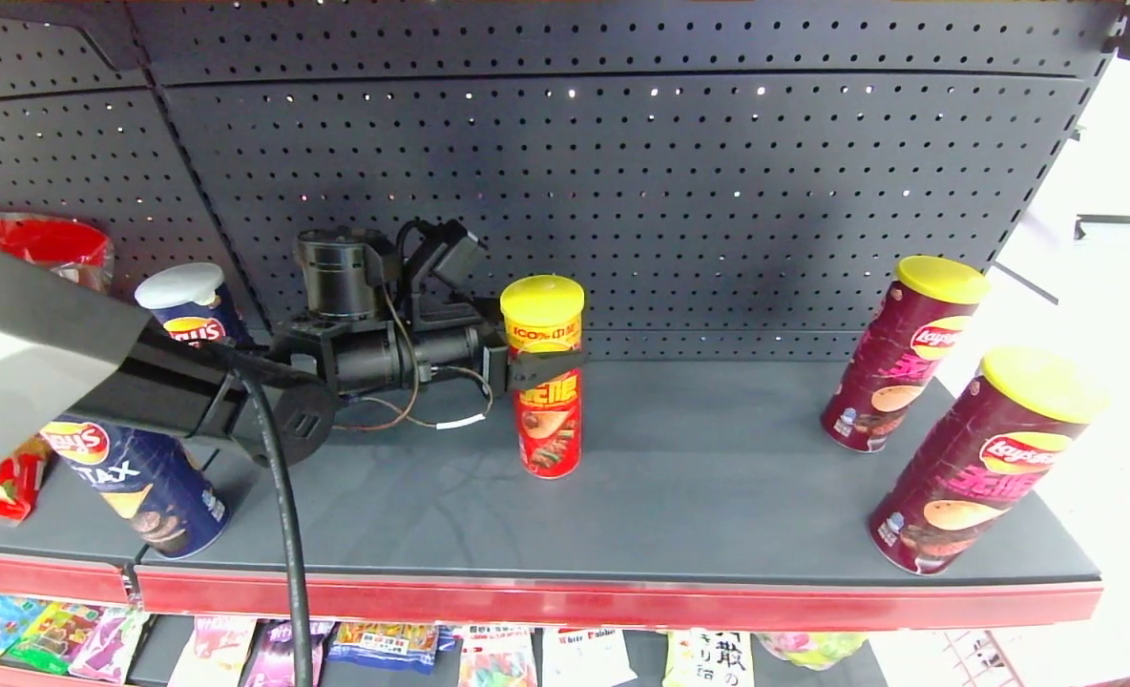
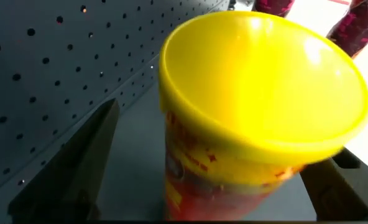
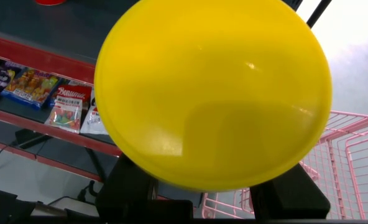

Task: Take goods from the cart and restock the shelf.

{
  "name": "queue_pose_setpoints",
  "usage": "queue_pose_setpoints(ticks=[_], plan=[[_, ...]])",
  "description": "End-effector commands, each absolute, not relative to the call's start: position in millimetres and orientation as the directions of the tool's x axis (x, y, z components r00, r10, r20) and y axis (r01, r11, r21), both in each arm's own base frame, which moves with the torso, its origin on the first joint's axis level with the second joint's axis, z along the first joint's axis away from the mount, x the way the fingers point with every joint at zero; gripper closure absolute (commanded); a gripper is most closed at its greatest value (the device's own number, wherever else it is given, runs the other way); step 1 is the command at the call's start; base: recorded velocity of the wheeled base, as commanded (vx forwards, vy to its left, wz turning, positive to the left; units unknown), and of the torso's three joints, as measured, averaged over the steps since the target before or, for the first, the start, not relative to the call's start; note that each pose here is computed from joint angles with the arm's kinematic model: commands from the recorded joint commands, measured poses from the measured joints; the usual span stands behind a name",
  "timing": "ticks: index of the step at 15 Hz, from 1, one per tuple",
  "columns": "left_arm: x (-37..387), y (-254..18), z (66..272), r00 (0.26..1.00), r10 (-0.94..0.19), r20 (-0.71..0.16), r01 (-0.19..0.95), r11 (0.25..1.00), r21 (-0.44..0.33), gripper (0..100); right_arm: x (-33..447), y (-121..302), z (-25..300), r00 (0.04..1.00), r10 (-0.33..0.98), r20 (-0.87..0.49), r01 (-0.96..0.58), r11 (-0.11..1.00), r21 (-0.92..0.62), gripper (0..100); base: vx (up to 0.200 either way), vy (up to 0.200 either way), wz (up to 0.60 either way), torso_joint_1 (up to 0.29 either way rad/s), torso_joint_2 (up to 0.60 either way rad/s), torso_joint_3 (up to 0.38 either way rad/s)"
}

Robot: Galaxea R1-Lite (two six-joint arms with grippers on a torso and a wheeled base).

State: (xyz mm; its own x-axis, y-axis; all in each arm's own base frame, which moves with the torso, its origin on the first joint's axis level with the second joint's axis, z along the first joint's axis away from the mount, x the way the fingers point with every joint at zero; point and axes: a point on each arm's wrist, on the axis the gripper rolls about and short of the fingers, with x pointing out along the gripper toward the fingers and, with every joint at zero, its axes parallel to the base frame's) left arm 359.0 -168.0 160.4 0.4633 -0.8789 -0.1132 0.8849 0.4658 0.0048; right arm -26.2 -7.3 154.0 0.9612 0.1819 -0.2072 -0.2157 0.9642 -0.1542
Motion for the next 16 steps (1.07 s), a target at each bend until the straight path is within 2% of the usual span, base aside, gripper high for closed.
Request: queue_pose_setpoints(ticks=[1,2,8,16], plan=[[361,-172,157,0.457,-0.882,-0.114,0.888,0.460,0.004,0,-26,-7,154,0.961,0.182,-0.210,-0.217,0.964,-0.154,100,0.000,0.000,0.00,0.000,0.00,0.000],[361,-172,157,0.457,-0.882,-0.114,0.888,0.460,0.004,100,-26,-7,154,0.961,0.182,-0.210,-0.217,0.964,-0.154,100,0.000,0.000,0.00,0.000,0.00,0.000],[356,-175,155,0.446,-0.886,-0.123,0.893,0.450,-0.003,100,-26,-7,155,0.961,0.183,-0.205,-0.216,0.964,-0.154,100,0.000,0.000,0.00,0.000,0.00,0.000],[298,-151,174,0.437,-0.889,-0.137,0.895,0.444,-0.025,100,-27,-7,155,0.962,0.183,-0.201,-0.213,0.967,-0.141,100,0.000,0.000,0.00,0.000,0.00,0.000]])
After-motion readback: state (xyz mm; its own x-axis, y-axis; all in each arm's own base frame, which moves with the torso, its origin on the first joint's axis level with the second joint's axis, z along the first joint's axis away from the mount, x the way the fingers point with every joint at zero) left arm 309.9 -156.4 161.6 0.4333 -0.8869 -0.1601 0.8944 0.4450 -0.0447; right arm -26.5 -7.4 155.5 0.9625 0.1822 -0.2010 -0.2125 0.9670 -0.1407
